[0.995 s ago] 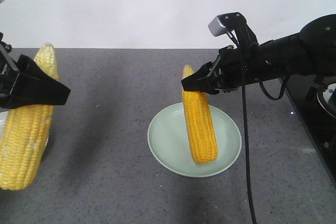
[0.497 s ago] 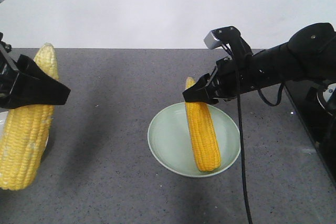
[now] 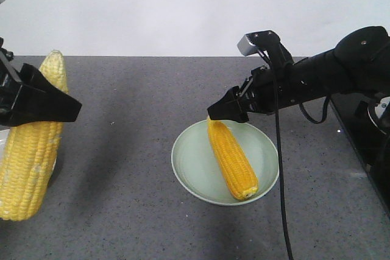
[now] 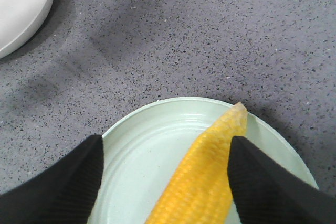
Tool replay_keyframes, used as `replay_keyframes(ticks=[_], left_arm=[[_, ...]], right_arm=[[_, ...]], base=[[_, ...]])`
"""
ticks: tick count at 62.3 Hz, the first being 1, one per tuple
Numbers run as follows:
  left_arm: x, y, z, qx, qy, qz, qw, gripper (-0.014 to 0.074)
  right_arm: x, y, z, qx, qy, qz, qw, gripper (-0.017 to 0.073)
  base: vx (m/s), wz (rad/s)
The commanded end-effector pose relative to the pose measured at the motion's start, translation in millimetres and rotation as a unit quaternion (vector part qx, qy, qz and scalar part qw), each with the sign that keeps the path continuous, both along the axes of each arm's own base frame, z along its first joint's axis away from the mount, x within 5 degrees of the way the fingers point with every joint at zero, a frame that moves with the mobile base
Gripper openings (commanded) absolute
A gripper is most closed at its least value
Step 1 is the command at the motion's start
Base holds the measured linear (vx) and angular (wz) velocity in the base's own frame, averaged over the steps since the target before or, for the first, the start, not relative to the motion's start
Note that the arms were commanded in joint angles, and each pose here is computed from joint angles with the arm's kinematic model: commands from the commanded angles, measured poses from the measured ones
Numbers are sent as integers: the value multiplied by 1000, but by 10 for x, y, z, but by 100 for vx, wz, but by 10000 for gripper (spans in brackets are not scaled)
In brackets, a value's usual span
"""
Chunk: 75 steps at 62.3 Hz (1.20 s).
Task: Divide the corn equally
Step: 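Raise the open right gripper away from the plate, then lower the left gripper's corn ear onto the beige plate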
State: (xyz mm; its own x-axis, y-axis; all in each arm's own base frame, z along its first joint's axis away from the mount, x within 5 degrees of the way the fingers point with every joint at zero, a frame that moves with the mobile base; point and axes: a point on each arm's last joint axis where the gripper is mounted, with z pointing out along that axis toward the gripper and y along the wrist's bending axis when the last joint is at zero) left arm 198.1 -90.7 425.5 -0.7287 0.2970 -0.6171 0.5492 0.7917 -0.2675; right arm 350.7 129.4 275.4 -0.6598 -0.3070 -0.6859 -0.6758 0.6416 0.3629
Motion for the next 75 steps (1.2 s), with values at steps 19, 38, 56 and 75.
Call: replay_keyframes(ticks=[19,38,56,75], left_arm=[[-52,73,103,27,-40,15,999,-6],[26,289,48,134,-59,83,986,-6],[203,521,-234,250,-92,164,950,-6],[487,638,-397,241,-157,235,928,-6]], right_arm=[[-526,-83,1012,52,-126,6,991,286],[-1319,-201,1686,80,-210,38,974,-11],[-2090,-334,2048,75,-290,76,951,-6],[-2607,-398,2126,65,-309,130,940,-4]], base=[[0,0],[0,0],[0,0],[0,0]])
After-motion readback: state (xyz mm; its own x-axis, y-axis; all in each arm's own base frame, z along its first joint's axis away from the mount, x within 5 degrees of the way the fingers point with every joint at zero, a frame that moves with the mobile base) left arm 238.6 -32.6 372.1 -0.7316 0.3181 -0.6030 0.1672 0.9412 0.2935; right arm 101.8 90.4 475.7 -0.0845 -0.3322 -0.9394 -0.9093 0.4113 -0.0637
